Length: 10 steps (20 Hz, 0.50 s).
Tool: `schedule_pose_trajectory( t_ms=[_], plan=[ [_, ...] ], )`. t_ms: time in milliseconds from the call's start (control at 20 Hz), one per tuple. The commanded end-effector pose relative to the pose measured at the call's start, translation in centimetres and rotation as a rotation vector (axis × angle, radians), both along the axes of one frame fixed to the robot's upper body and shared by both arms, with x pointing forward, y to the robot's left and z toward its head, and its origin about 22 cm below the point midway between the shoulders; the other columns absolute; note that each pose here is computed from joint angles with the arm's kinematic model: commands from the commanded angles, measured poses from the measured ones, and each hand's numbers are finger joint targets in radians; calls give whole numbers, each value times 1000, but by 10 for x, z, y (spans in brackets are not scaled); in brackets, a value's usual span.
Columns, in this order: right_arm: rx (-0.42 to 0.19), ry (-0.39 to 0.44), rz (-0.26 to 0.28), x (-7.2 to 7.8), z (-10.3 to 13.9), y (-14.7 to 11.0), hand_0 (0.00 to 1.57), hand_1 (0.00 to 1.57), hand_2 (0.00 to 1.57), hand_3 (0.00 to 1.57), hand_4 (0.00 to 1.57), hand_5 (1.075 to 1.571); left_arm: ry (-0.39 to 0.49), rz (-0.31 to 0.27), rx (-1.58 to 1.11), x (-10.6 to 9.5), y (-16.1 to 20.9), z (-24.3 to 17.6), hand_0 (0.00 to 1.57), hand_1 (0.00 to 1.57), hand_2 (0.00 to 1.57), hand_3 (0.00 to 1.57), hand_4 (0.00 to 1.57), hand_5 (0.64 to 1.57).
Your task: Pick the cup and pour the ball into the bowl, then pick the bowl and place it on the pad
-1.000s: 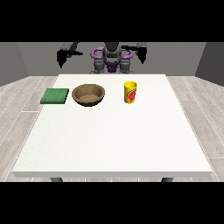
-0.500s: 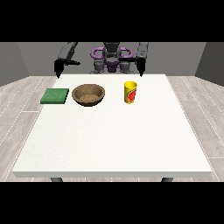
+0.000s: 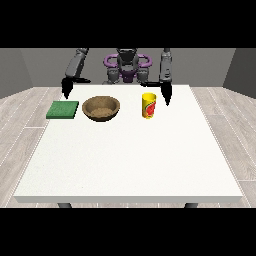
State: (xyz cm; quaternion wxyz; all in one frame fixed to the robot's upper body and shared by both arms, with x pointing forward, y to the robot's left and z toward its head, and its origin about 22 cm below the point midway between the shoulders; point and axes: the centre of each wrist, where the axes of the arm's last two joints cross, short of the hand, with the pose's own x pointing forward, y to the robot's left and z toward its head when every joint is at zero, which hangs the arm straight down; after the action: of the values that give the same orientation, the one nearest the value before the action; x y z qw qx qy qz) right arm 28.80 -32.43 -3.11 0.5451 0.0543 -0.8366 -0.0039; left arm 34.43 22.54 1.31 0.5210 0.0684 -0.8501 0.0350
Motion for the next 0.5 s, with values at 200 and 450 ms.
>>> schedule_pose_trajectory(
  t_ms=[200, 450],
  plan=[
    [0, -74, 47, 19, 4, 16, 0, 0, 0, 0, 0, 1545, -69, 48, 1, 25, 18, -12, 0, 0, 0, 0, 0, 1407],
    [-2, -104, 55, 28, 16, 4, 0, 0, 0, 0, 0, 1550, -90, 87, -1, 36, 33, -13, 0, 0, 0, 0, 0, 1394]
  ],
)
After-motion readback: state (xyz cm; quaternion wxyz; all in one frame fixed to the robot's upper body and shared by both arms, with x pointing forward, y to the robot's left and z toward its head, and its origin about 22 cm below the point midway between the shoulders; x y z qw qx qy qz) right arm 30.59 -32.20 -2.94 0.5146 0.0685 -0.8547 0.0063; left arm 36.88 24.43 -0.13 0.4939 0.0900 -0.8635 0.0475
